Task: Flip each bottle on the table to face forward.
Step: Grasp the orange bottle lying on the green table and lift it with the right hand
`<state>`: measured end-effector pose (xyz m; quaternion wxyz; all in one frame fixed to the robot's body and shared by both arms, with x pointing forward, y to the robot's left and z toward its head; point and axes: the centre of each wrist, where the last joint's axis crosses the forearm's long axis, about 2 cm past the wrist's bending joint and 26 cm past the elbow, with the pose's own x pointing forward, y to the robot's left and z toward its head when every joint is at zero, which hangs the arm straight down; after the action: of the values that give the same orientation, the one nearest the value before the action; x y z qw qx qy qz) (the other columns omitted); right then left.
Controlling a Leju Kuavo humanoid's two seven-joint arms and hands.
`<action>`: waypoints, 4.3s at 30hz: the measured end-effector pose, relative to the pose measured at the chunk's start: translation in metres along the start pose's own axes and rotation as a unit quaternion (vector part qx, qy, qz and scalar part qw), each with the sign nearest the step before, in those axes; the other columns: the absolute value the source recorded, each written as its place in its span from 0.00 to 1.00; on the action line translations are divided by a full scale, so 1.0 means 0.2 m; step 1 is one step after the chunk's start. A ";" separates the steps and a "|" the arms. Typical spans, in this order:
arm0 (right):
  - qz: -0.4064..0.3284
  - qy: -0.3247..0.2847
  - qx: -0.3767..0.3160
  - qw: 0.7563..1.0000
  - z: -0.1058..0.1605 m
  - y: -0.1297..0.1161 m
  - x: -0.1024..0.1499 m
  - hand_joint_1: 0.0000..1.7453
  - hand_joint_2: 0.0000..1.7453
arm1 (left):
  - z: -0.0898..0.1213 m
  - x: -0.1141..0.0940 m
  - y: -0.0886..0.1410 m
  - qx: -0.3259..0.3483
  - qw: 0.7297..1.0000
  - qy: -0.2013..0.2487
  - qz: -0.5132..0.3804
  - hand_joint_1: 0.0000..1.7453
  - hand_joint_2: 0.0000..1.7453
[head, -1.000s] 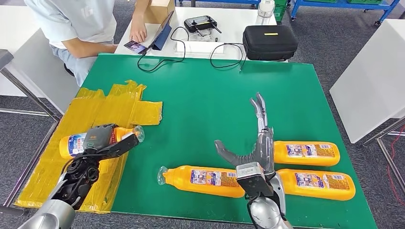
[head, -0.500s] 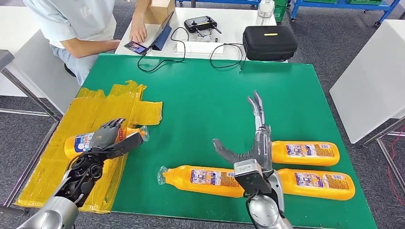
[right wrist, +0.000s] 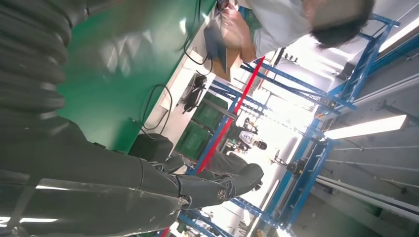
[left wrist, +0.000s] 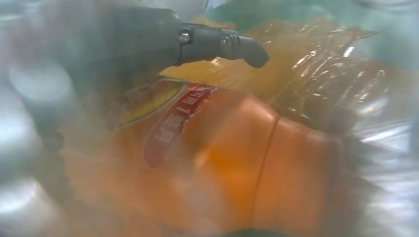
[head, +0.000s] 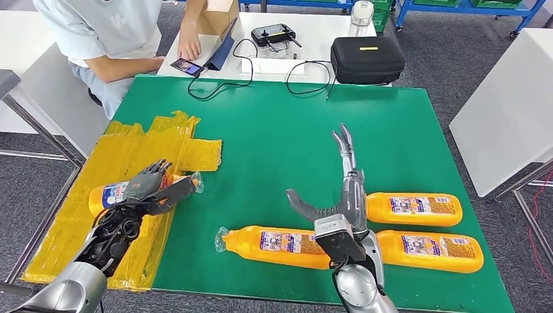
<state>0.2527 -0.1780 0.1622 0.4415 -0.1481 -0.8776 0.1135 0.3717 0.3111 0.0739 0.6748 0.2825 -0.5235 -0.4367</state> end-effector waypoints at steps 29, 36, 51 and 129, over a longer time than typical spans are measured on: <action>0.004 0.013 -0.005 1.000 0.05 -0.01 -0.03 0.00 1.00 | 0.25 0.10 0.03 -0.026 0.972 -0.201 0.118 0.00 1.00; 0.014 0.013 0.003 1.000 0.05 -0.01 -0.04 0.00 1.00 | 0.26 0.11 0.03 -0.025 0.968 -0.215 0.128 0.00 1.00; 0.156 -0.023 0.302 0.940 0.23 0.00 -0.15 0.00 1.00 | 0.34 0.18 -0.02 0.025 0.917 -0.262 0.300 0.00 1.00; 0.343 0.096 0.491 0.795 0.19 0.31 -0.45 1.00 1.00 | 0.33 0.34 -0.17 0.007 0.867 -0.272 0.418 0.00 1.00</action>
<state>0.2833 -0.1545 0.0523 0.4688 -0.2134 -0.5490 0.6583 0.3031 0.2403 0.0968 0.6227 -0.0878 -0.7587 -0.1701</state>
